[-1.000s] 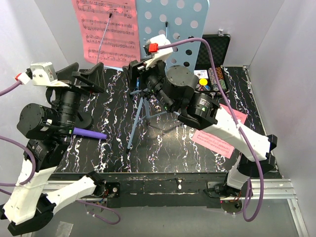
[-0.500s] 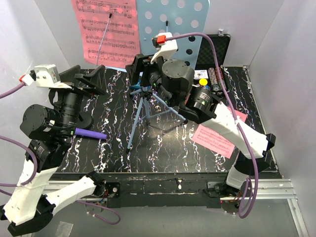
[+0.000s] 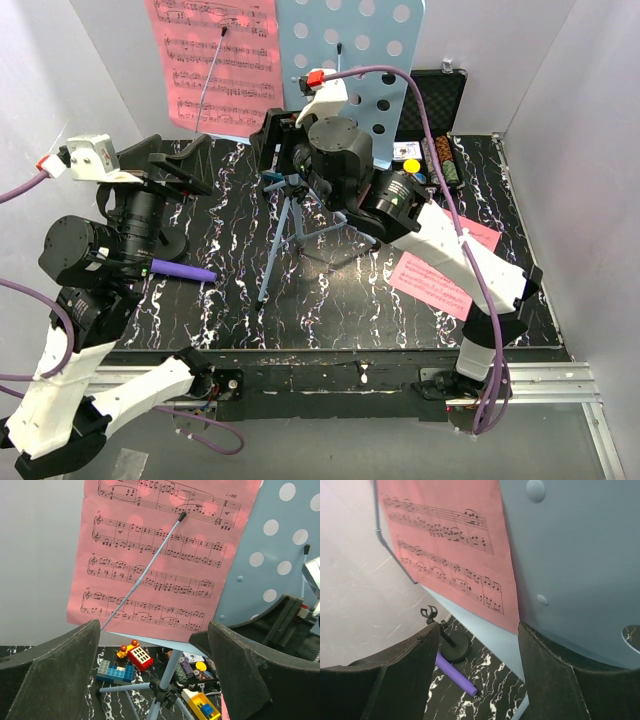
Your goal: Pack up the instrument practice props
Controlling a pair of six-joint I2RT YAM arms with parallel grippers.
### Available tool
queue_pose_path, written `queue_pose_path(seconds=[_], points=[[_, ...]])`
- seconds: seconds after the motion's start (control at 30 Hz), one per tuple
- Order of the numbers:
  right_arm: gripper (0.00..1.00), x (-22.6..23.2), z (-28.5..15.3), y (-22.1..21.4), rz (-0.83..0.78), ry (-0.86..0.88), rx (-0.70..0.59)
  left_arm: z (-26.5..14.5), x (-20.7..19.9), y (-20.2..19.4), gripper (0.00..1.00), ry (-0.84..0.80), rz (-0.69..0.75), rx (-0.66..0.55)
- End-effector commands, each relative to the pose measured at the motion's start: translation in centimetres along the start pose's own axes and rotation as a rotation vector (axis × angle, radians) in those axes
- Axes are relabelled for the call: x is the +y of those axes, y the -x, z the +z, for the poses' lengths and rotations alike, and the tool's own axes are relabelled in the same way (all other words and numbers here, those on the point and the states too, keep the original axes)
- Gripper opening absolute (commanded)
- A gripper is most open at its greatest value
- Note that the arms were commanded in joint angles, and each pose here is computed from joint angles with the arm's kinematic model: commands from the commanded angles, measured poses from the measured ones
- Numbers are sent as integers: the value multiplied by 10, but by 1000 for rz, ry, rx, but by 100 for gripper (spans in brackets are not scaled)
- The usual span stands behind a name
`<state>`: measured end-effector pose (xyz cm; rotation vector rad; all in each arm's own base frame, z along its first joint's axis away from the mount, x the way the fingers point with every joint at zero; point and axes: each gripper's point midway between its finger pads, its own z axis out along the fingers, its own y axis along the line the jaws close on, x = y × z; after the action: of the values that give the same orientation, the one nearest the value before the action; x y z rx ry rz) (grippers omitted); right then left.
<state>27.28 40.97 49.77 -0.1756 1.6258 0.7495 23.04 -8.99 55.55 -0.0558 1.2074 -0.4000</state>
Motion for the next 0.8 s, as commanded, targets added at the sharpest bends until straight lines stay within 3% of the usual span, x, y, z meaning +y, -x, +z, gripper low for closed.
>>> queue_pose_path(seconds=[0.0,0.43,0.77], points=[[72,-11,1,23,40,-71,-60,-1,1,0,89,-1,7,-2],[72,-14,-1,19,23,-92,-78,0,-1,-4,89,-13,19,-3],[58,7,12,30,-13,-13,-133,-3,2,-1,89,-10,39,-5]])
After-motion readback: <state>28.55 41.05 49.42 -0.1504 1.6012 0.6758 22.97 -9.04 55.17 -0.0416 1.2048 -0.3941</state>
